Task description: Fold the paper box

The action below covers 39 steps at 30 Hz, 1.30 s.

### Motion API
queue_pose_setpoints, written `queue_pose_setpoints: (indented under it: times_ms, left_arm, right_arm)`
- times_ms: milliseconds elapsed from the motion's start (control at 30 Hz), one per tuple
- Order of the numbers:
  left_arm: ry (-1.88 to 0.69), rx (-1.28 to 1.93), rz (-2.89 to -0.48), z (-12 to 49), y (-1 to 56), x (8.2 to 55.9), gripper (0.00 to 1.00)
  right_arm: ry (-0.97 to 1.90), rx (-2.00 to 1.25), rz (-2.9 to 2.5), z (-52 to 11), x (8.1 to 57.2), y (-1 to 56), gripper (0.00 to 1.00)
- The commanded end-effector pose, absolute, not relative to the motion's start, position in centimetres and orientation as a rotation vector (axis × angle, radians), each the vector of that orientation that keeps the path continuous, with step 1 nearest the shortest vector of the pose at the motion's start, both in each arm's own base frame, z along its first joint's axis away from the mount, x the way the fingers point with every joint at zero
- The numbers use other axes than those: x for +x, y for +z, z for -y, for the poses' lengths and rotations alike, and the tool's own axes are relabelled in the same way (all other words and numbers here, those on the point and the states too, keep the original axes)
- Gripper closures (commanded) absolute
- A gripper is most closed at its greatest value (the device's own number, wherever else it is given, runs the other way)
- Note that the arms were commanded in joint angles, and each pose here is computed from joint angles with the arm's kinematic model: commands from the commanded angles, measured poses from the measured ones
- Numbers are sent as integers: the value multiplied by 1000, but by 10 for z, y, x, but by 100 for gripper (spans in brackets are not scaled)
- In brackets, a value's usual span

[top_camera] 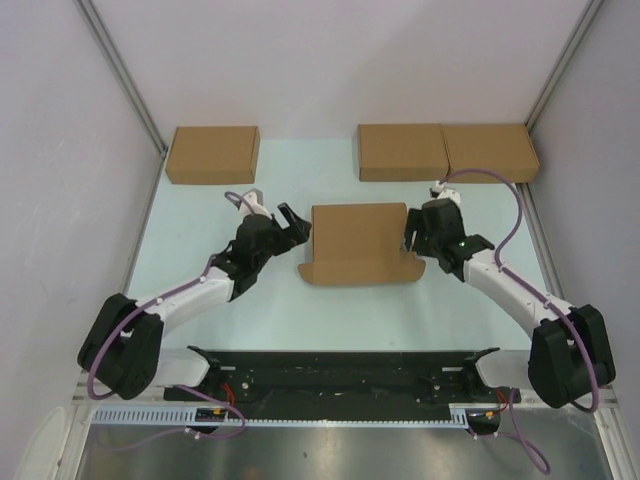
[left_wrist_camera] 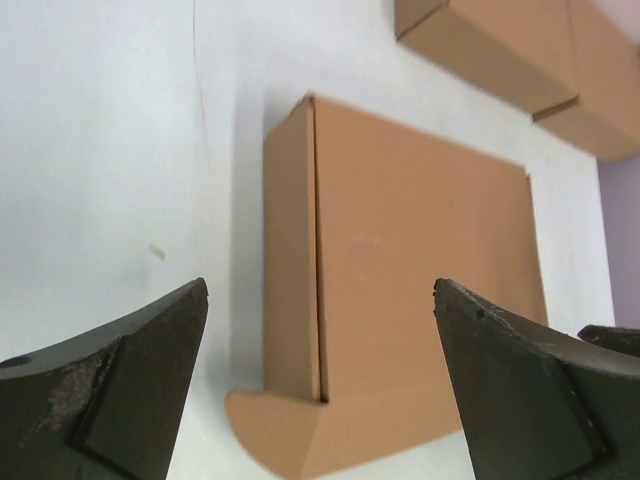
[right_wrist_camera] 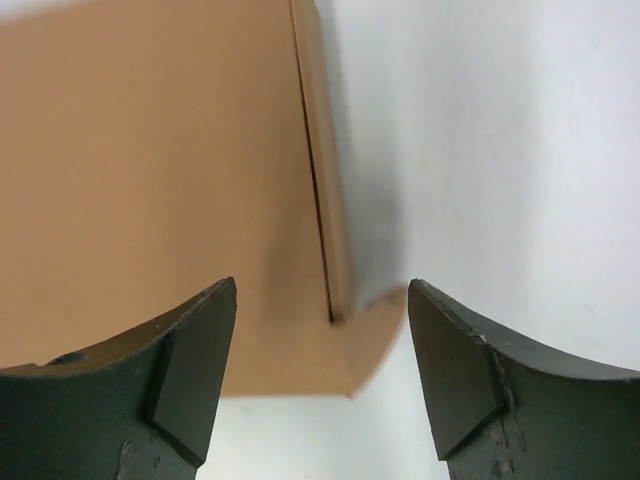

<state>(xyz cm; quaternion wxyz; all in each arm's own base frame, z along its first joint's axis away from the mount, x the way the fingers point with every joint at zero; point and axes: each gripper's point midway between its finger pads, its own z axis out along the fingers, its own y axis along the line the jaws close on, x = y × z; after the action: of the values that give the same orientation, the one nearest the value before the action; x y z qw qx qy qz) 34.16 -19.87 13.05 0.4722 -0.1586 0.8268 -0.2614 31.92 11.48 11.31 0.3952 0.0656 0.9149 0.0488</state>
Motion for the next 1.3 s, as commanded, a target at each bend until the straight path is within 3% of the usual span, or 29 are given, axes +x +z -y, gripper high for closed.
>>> queue_pose_setpoints:
  times_ms: [0,400,600,733,800,1267]
  left_arm:
    - [-712,-314,-1983,206,147,370,0]
    - [-964,-191,-2109,248,94,376,1]
    - [-994,-155,-2156,254,79,370,22]
    - [-994,-149,-2177,253,72,366,42]
    - [-991,-149,-2181,253,70,364,46]
    - [-904,-121,-2181,239,83,358,45]
  right_arm:
    - [503,206,-2205,-140,373,144,25]
    - [530,163,-2361,-152,383,75,27]
    - [492,177,-2415,-149,367,58,40]
    - [477,197,-2423,-146,356,54,47]
    - [478,200,-2430,-146,350,53,48]
    - [442,208,-2436,-155,313,55,50]
